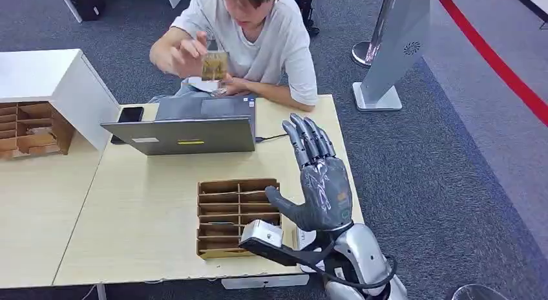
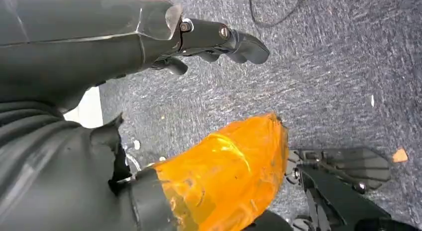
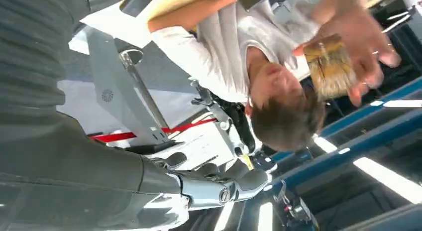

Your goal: Pass the card to the sensor for recognition and then transmit it.

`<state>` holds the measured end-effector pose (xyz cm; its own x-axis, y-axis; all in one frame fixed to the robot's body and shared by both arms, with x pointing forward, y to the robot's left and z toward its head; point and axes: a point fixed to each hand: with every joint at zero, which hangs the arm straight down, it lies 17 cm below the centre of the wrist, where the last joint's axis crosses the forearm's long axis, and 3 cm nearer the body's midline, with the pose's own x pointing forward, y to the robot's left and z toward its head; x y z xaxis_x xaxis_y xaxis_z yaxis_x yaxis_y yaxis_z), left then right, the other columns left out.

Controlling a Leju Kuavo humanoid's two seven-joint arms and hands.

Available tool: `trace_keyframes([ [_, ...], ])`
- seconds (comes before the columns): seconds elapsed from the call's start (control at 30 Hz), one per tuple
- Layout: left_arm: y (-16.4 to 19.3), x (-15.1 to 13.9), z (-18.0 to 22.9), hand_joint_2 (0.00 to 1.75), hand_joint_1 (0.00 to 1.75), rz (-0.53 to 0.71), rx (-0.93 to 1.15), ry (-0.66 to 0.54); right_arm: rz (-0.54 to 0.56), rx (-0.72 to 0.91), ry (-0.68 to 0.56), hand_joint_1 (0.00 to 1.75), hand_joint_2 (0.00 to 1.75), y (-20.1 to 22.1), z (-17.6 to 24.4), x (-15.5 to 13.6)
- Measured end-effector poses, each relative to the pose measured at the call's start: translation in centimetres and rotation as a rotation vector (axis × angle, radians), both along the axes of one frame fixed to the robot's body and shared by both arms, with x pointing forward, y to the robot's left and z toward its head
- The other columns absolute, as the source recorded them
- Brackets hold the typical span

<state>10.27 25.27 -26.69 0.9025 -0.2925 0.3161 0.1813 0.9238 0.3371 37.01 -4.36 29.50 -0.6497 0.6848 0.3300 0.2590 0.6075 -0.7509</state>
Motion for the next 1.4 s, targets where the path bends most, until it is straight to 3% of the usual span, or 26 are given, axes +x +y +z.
trace_keyframes([
  [0.57, -0.1, 0.2, 0.1, 0.00, 0.00, 0.007, -0.005, -0.016, 0.125, 0.129, -0.077, 0.00, 0.00, -0.3, 3.6, -3.0],
  [0.97, 0.2, 0.1, 0.1, 0.00, 0.00, 0.036, 0.002, -0.020, 0.170, 0.163, -0.094, 0.00, 0.00, -0.8, 3.9, -4.6],
  [1.0, 0.3, 0.1, 0.1, 0.00, 0.00, 0.037, 0.003, -0.022, 0.174, 0.163, -0.096, 0.00, 1.75, -0.9, 3.9, -4.8],
  [1.4, 0.5, 0.1, 0.2, 0.00, 0.00, 0.054, 0.007, -0.025, 0.220, 0.093, -0.073, 0.00, 1.75, -0.2, 1.7, -6.1],
])
